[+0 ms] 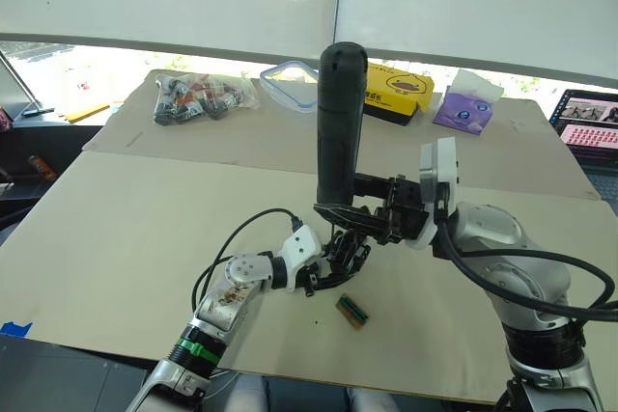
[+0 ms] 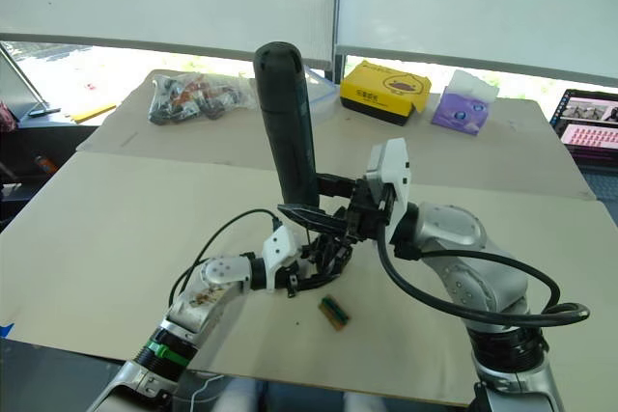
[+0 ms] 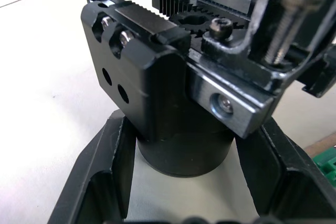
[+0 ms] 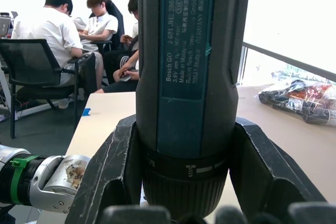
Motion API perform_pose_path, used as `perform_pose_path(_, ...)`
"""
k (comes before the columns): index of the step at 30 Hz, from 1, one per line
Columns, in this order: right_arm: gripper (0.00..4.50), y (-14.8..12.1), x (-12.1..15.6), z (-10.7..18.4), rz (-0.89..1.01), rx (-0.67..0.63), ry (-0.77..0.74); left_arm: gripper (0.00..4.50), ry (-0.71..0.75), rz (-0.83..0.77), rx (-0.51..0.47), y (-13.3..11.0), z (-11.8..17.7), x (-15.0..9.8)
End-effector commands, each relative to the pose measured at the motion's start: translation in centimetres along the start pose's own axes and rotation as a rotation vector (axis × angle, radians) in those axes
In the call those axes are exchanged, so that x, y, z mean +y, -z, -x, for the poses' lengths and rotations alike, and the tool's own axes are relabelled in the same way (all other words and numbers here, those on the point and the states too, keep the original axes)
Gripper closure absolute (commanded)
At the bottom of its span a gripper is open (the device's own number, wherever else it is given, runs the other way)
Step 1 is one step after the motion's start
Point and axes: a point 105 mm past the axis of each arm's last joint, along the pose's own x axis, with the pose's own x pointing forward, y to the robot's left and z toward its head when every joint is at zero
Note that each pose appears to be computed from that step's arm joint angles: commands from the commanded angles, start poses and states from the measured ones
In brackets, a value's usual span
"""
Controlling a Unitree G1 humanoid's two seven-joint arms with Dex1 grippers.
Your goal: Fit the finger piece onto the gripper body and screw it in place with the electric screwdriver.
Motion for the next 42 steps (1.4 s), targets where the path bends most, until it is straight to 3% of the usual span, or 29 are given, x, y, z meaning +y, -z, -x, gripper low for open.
perform_pose_path(1,2.6,-2.4,0.8,-0.4,0.077,-0.048,-0.048,2.24,0.061,0.067,0.092,2.7,-0.3,-1.6)
perform_pose_path(42,2.6,-1.2,0.8,-0.2,0.064,0.001,-0.047,2.24,0.066,0.067,0.09,2.5,-0.4,-1.8)
